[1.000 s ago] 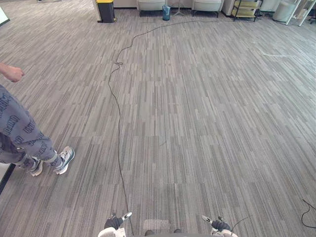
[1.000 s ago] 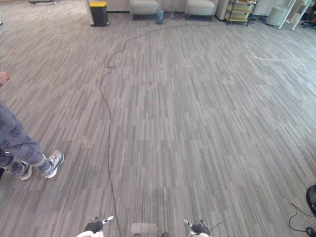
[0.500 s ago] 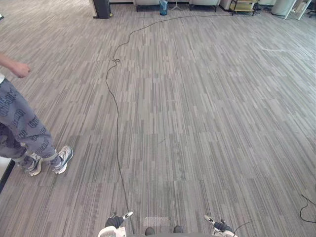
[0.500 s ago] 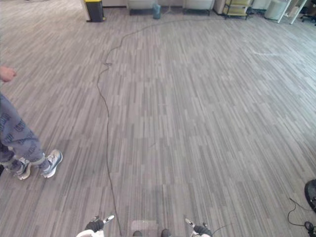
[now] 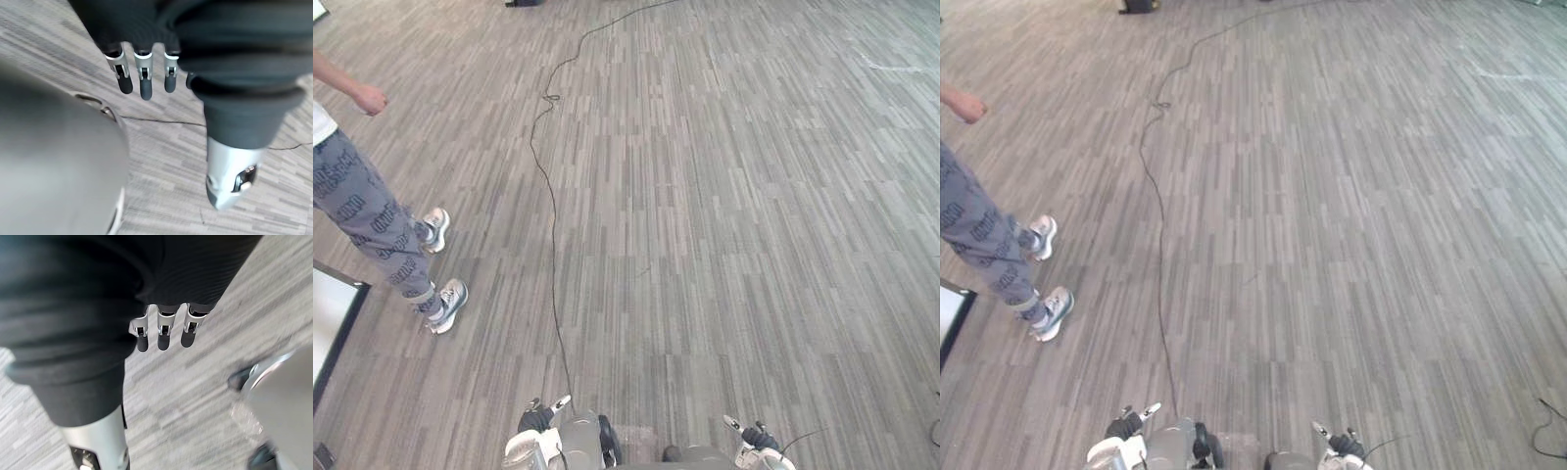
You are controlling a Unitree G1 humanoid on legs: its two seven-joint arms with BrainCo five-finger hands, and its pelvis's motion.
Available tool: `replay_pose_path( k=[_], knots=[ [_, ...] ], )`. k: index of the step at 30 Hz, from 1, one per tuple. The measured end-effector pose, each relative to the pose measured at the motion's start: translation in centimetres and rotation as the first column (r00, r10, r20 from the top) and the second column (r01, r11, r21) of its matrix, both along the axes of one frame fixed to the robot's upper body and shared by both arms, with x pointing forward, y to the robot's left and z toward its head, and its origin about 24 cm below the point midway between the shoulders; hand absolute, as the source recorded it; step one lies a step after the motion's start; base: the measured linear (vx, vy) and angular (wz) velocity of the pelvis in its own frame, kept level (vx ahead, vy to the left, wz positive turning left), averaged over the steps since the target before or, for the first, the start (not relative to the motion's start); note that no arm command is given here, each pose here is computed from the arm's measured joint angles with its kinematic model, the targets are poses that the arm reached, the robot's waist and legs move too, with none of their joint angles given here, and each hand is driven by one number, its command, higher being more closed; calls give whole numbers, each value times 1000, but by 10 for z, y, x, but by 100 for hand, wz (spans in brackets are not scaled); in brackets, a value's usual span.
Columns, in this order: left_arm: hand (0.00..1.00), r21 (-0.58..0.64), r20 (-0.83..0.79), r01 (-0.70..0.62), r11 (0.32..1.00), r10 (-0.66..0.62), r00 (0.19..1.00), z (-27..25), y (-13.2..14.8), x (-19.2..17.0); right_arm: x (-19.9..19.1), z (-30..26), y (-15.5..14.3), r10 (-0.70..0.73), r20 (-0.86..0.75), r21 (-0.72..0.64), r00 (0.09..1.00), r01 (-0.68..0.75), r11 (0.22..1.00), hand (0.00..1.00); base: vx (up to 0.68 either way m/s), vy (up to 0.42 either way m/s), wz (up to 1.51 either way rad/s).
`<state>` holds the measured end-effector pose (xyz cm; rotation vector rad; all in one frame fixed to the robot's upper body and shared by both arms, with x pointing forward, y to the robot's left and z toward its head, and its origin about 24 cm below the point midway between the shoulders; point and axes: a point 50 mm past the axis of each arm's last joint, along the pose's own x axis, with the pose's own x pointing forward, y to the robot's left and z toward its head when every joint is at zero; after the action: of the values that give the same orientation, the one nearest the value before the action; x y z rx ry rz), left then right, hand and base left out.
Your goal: Pick up cushions and gather them together orderly.
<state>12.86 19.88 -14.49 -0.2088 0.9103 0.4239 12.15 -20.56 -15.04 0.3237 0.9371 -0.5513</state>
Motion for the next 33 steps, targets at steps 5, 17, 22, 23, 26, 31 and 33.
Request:
replay_pose_path(
  k=[5,17,22,23,26,31,33],
  knots=[
    [0,18,18,-12,1000,11,1000,2,5,2,-1,-1,6,6,-5,15,1000,-6,1000,0,572,279,-48],
    [0,-14,27,86,996,-86,996,4,-19,29,6,7,-5,48,52,-47,998,-46,998,0,580,97,6],
    [0,-61,-1,90,994,-90,996,-2,-36,21,-1,7,-23,5,23,-73,1000,-3,997,0,766,-256,41],
    [0,-69,-4,72,995,-73,997,-2,-36,19,-1,7,-24,-2,28,-77,1000,4,997,0,671,-271,14],
    [0,-78,18,47,996,-46,999,0,-35,20,1,7,-19,15,29,-69,999,-13,998,0,656,-192,-14],
    [0,-48,127,59,997,-52,991,14,-30,37,9,6,3,87,45,-36,995,-85,996,0,502,-39,-32],
    [0,-43,137,58,997,-51,989,15,-30,37,10,7,2,70,55,-36,996,-68,997,0,1020,230,-113]
  ],
)
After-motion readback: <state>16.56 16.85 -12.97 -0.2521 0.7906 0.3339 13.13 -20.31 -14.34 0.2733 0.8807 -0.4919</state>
